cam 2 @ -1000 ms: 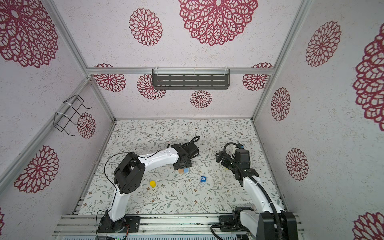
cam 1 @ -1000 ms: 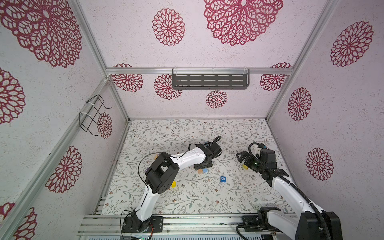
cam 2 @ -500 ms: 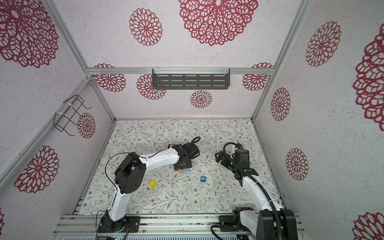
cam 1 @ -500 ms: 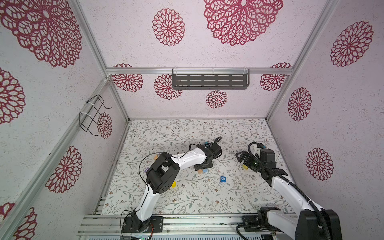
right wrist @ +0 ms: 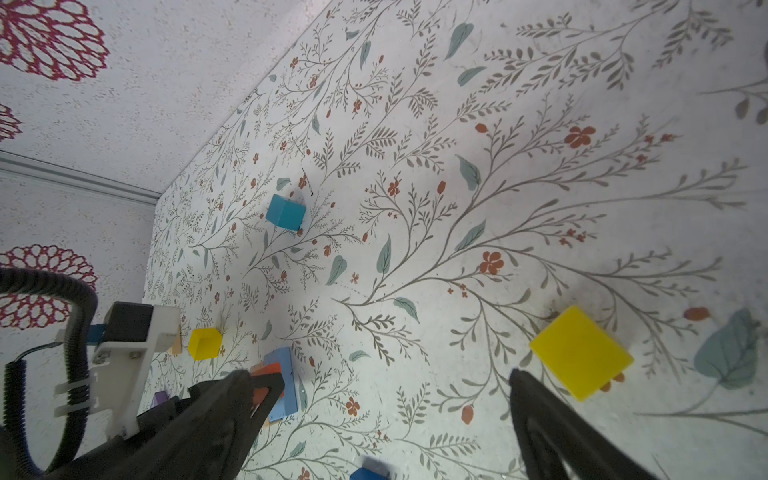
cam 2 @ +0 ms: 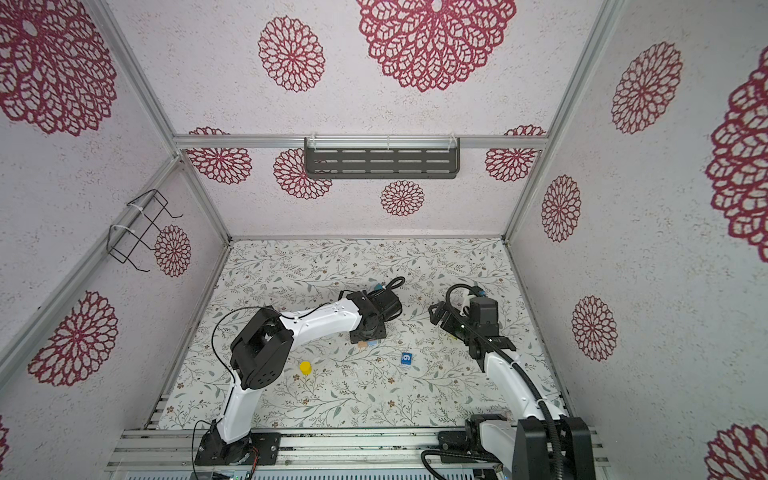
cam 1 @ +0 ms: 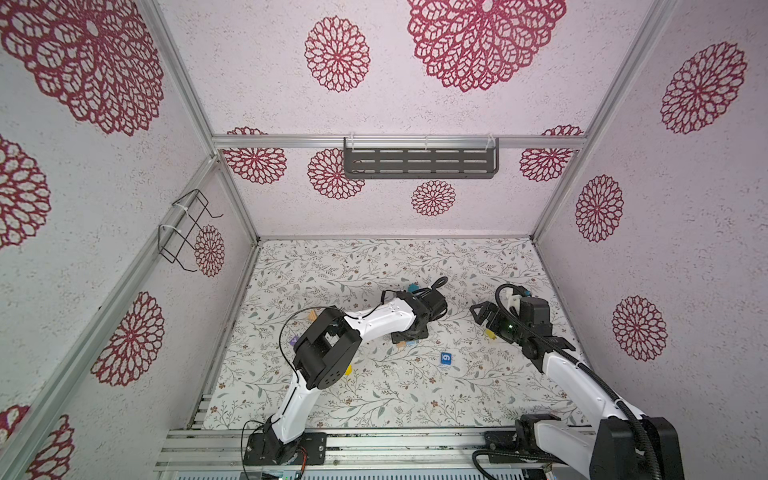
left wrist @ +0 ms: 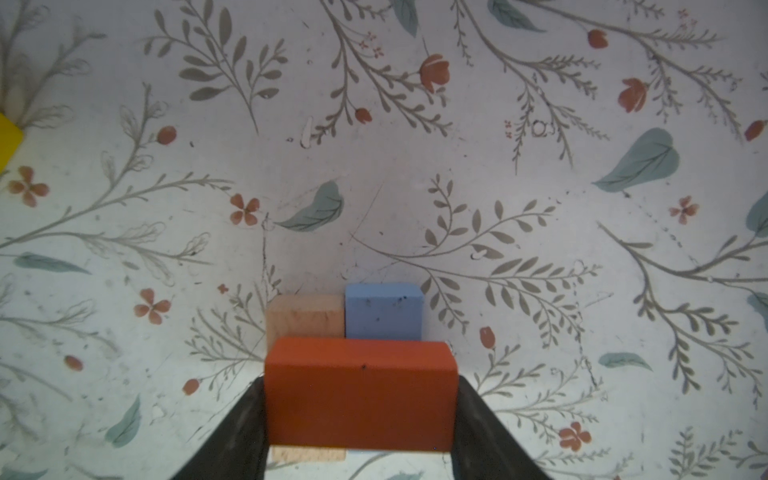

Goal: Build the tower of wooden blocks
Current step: 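Lower the orange-red block across the wood and blue blocks, open left gripper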

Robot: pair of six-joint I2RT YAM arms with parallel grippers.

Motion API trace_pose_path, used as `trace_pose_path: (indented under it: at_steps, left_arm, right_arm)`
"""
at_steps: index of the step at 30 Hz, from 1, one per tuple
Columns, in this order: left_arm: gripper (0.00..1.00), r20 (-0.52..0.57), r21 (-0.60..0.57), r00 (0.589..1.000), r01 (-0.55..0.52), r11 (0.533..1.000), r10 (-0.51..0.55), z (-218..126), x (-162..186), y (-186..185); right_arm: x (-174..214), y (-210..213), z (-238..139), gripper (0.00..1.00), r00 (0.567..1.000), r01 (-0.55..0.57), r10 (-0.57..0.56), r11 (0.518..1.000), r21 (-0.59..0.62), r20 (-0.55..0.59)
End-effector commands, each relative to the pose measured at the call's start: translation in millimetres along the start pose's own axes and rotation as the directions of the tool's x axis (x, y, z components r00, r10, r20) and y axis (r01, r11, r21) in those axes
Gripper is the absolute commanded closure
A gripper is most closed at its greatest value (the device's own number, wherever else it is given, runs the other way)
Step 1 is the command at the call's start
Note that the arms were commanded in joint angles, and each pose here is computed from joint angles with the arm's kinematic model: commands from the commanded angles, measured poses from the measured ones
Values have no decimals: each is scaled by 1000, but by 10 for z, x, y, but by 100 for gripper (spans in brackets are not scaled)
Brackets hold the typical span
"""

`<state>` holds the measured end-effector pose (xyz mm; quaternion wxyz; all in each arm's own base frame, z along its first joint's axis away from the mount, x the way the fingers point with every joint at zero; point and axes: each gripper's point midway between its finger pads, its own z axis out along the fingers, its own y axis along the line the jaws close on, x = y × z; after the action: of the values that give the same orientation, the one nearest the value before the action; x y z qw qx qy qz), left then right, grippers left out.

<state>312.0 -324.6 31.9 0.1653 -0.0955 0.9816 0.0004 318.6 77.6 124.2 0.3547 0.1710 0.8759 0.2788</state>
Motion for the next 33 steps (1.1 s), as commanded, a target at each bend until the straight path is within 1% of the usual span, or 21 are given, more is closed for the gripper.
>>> trace_pose_path:
  at_steps: [1, 12, 16, 23, 25, 27, 31, 32, 33]
  left_arm:
    - [43, 12, -28, 1000, 12, 1000, -12, 38, 12, 67]
    - [42, 20, -48, 999, 32, 998, -31, 58, -20, 179]
    - [42, 15, -42, 999, 35, 999, -34, 88, 5, 167]
    - [38, 9, -27, 999, 31, 999, -30, 120, 19, 107]
    - [34, 8, -27, 1000, 30, 999, -29, 119, 20, 99]
    - [26, 9, -30, 1000, 27, 999, -27, 112, 23, 104]
    - [7, 26, -40, 1000, 18, 999, -17, 57, 5, 121]
    - [1, 32, -42, 999, 15, 999, -14, 30, -7, 130]
    - [2, 39, -43, 999, 12, 999, -11, -5, -15, 135]
  right_arm:
    - [-10, 17, -4, 1, 1000, -10, 10, 1000, -18, 8]
    - [-1, 16, 11, 1, 1000, -11, 11, 1000, -22, 3]
    - [3, 15, 18, 1, 1000, -12, 12, 1000, -22, 1]
    - [3, 14, 18, 1, 1000, -9, 9, 1000, -22, 1]
    - [1, 12, 18, 1, 1000, -8, 8, 1000, -21, 2]
    - [7, 9, 21, 1, 1000, -8, 8, 1000, -20, -1]
    - [5, 65, 1, 1, 1000, 30, -30, 999, -44, 1]
    - [-5, 76, -10, 1, 999, 40, -40, 998, -46, 6]
    - [-16, 68, -19, 1, 999, 50, -50, 998, -36, 12]
